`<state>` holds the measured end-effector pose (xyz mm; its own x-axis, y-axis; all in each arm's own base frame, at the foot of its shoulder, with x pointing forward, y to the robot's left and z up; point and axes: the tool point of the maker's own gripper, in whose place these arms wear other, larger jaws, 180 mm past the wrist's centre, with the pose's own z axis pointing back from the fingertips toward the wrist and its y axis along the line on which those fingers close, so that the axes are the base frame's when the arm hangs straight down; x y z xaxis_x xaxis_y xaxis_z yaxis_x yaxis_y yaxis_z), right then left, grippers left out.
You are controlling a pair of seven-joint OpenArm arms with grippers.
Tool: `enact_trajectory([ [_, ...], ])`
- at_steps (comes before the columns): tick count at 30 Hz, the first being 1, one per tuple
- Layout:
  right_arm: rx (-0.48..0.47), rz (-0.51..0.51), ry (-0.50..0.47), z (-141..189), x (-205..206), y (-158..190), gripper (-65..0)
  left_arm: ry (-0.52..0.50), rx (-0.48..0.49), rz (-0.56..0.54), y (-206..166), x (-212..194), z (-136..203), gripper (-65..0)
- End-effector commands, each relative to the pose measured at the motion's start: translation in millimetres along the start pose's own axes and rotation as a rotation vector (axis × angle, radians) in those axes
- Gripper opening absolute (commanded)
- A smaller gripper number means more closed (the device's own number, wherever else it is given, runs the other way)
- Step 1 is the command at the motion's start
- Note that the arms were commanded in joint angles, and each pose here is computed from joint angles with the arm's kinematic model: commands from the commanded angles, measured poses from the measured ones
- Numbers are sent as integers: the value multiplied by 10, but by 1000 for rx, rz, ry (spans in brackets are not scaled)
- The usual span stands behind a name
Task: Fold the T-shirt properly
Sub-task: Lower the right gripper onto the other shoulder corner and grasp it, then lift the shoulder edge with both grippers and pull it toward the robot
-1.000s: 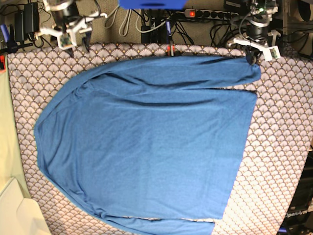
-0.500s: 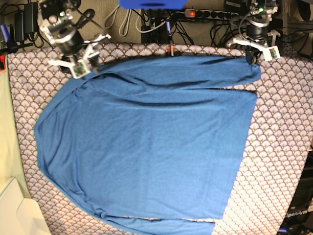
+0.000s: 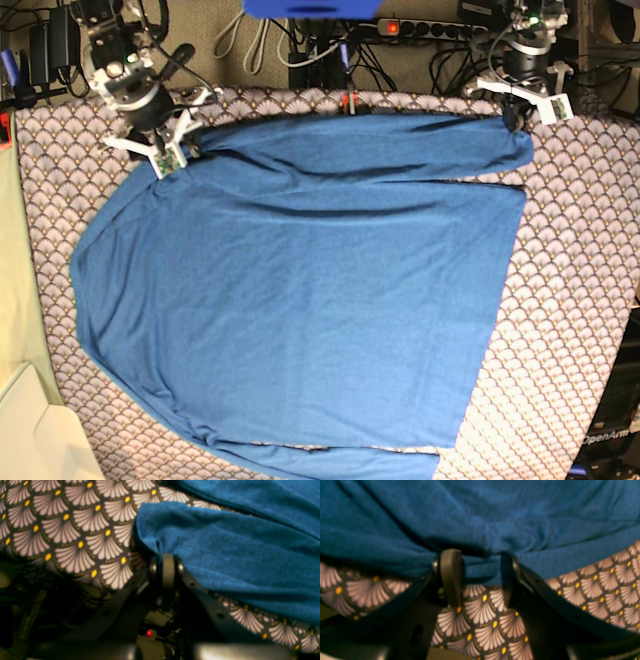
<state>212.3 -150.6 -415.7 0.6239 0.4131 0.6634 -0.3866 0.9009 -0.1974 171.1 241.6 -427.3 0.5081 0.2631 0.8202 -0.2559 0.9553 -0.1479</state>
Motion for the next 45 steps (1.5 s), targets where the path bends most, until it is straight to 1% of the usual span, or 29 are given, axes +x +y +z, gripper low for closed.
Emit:
enact_trajectory([
  [1,-9,9,-27,10,65,-50,-381,-29,-8,-7,-13,85,19,-647],
  [12,4,-4,79,-92,-332,-15,-381,-33,-13,-3,-33,100,11,-647],
  [16,9,-5,90,-92,-376,1,-386,-33,-13,-3,-33,100,11,-647],
  [17,10,-5,92,-90,-382,4,-396,-33,-13,-3,-33,100,11,-647],
  [18,10,-5,93,-87,-389,8,-415,-33,-13,-2,-33,100,11,-647],
  [19,10,-5,93,-87,-389,8,-450,-33,-13,-2,-33,100,11,-647],
  [20,10,-5,92,-86,-383,7,-498,-33,-13,-2,-33,100,11,-647],
  [22,10,-5,93,-78,-387,8,-619,-33,-13,0,-33,100,11,-647],
  [23,4,-7,95,-75,-388,-16,-650,-34,-14,0,-36,105,11,-647],
  [28,5,-7,88,-68,-375,-10,-650,-38,-14,0,-36,119,8,-647],
  [30,7,-8,89,-50,-383,0,-650,-54,-22,-6,-71,183,7,-647],
  [38,7,9,-30,137,58,37,-650,-136,-57,-11,-205,509,-8,-647],
  [40,3,13,-59,180,163,29,-650,-138,-56,-12,-204,520,-14,-647],
  [45,-63,-24,-92,224,274,-180,-650,-158,-61,-9,-229,593,-57,-647],
])
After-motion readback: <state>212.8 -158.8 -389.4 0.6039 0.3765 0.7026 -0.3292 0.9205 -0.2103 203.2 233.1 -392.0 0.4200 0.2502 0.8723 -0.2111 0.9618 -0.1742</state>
